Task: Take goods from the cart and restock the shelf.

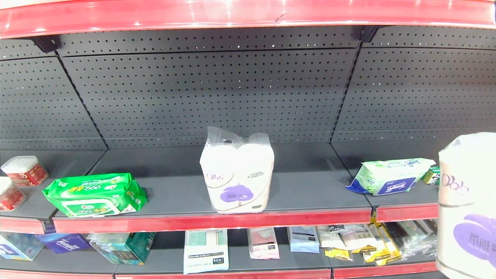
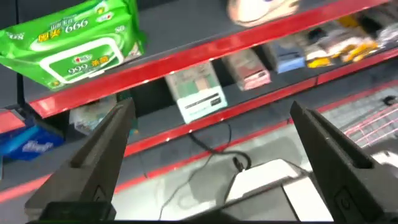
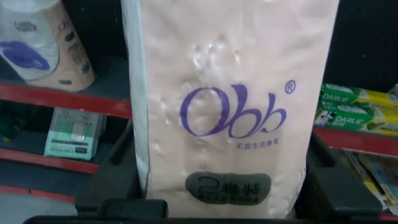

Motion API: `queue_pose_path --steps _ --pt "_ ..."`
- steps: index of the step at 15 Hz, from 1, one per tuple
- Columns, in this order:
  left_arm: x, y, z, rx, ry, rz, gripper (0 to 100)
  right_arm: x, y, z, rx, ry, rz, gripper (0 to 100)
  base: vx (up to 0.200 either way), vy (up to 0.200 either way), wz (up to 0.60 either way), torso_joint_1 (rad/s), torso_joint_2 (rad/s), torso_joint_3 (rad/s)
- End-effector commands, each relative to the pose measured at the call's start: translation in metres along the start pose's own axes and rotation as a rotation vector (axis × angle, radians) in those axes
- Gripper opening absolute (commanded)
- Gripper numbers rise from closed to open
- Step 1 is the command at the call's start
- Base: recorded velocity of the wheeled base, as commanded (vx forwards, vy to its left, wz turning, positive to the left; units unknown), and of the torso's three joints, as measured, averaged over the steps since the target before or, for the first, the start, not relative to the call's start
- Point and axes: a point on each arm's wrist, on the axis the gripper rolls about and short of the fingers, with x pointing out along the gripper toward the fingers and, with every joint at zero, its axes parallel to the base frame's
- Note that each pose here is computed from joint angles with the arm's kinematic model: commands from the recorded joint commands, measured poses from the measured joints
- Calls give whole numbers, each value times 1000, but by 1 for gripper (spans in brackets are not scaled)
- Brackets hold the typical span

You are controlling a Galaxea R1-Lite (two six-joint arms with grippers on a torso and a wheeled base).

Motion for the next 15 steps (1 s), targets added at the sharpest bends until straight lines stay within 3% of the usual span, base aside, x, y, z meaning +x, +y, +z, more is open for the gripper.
queue_pose_path --steps 1,2,7,12,15 --pt "-24 -5 -12 34 -140 16 100 27 1 4 -3 71 5 0 0 0 600 2 2 -2" --pt "-27 -5 -14 37 -156 57 100 31 1 5 -4 84 11 0 0 0 600 2 7 -7" --pt "-29 -6 -19 43 -178 71 100 33 1 4 -5 96 16 0 0 0 600 5 1 6" --pt "-35 -9 -31 63 -225 79 100 40 1 21 -4 69 61 0 0 0 0 0 0 0" --pt "-31 -8 -34 53 -213 96 100 62 4 24 -3 107 142 0 0 0 0 0 0 0"
